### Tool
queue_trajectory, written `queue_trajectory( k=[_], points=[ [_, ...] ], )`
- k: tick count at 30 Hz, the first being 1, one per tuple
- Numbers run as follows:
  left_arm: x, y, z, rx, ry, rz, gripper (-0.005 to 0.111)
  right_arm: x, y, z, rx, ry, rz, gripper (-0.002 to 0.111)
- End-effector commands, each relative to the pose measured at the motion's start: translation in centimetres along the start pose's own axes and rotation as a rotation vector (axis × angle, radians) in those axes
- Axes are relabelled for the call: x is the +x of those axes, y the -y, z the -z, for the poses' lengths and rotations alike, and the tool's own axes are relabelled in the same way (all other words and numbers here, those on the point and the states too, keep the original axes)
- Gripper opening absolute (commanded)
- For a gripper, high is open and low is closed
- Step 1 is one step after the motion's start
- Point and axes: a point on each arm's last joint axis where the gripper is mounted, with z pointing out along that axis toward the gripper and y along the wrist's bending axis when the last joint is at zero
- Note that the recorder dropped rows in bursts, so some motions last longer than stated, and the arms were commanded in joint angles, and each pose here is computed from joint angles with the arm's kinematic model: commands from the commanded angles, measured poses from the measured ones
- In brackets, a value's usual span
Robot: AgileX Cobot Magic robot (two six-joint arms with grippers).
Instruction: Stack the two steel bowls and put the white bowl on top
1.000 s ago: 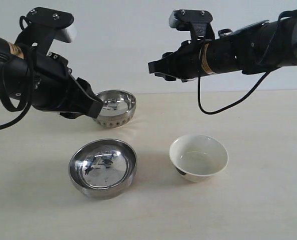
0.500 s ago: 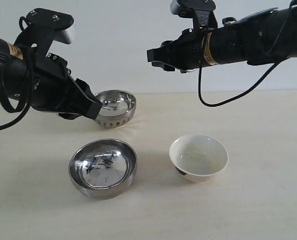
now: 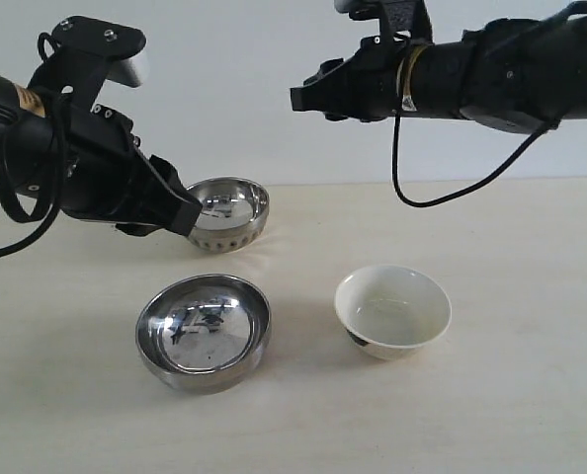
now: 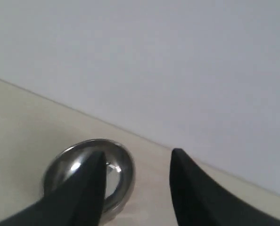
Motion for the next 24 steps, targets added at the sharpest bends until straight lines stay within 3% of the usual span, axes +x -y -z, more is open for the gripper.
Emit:
queue_trajectory(
  k=[1,4,18,24],
  points=[
    [0.1,-0.1,0.2,-0.003,0.001,0.008,0.041,-0.4,1.4,0.6,0.192,-0.121,0.054,0.039],
    [0.1,-0.1,0.2,-0.003,0.001,0.008,0.041,-0.9,1.8,1.0,0.218,-0.231,0.034,0.039],
    [0.1,-0.1,0.2,-0.003,0.001,0.008,0.041,-4.9,0.3,0.2,0.164,-0.342,0.027,0.039],
    [0.1,-0.1,0.2,-0.003,0.001,0.008,0.041,-3.6,-0.2,-3.2,0.079,-0.426,-0.08,0.039]
  ],
)
